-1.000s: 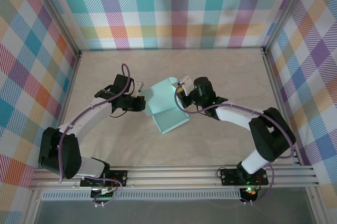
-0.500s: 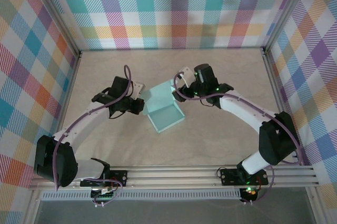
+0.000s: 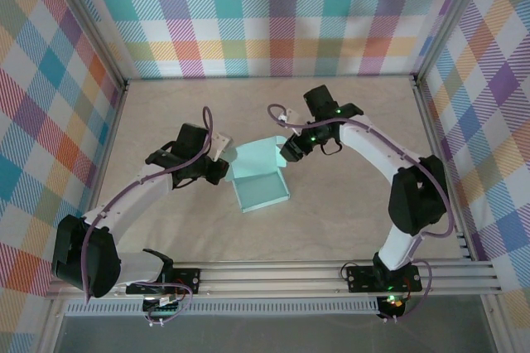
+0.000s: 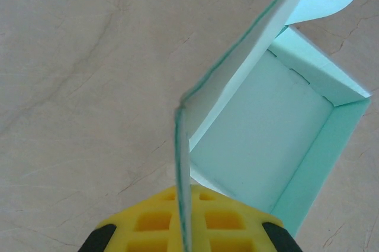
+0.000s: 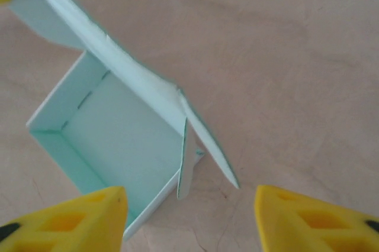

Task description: Fold the paper box

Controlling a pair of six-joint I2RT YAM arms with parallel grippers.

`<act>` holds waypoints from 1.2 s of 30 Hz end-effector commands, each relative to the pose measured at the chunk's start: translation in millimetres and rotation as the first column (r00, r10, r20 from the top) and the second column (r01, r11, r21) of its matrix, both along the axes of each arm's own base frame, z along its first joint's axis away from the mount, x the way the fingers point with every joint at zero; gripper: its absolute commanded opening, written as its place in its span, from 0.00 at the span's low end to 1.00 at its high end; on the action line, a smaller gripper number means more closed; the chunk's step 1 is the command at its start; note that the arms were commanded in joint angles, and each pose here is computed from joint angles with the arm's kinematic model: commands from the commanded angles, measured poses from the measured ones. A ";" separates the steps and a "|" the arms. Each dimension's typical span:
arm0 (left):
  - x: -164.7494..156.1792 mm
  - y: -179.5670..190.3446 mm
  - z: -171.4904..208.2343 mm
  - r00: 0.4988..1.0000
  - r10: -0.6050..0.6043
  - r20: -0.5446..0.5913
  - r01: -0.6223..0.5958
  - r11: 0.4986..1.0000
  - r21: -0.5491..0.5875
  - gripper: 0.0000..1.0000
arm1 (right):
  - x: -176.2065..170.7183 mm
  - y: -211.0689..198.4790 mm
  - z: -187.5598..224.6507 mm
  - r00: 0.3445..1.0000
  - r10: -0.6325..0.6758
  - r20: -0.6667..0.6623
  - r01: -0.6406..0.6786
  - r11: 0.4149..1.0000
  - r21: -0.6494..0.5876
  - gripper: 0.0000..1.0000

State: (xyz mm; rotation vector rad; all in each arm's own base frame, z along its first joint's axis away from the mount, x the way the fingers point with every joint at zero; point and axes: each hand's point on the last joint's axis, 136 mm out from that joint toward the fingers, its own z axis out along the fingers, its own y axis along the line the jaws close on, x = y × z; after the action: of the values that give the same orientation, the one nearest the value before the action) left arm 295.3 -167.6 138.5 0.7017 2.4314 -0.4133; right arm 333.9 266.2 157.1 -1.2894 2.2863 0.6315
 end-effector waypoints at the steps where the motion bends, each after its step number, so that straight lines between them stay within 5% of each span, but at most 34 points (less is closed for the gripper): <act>1: -0.3 -8.2 1.6 0.999 -0.045 0.006 0.045 0.999 -0.016 0.00 | -13.1 4.9 5.7 0.996 0.070 -0.045 -0.069 0.997 0.028 0.49; 12: -0.8 -11.8 1.2 0.998 -0.056 -0.002 0.056 0.998 -0.033 0.00 | -4.5 11.6 -2.5 0.997 0.071 -0.039 -0.070 0.997 0.039 0.32; 20: -2.9 -12.7 1.2 0.998 -0.058 -0.008 0.058 0.998 -0.039 0.00 | 4.7 11.2 -10.1 0.998 0.053 -0.024 -0.053 0.998 0.015 0.33; 25: -3.1 -12.5 2.1 0.998 -0.058 -0.006 0.057 0.998 -0.040 0.00 | 5.5 11.0 -9.6 0.999 0.048 -0.023 -0.047 0.999 0.012 0.04; 29: -1.3 -13.1 4.5 0.999 -0.045 -0.001 0.045 0.998 -0.048 0.00 | 6.1 8.3 -7.0 0.999 0.032 0.008 -0.032 0.999 -0.005 0.00; 36: 26.6 -16.5 26.2 0.982 0.183 0.034 -0.176 0.973 -0.150 0.00 | 31.5 -1.2 8.0 0.956 -0.220 0.192 0.219 0.975 0.031 0.00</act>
State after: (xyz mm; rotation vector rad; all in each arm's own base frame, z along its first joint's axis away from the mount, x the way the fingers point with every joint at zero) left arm 303.1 -176.3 142.3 0.5825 2.4323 -0.4625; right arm 343.8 268.2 140.1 -1.2198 2.2765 0.5236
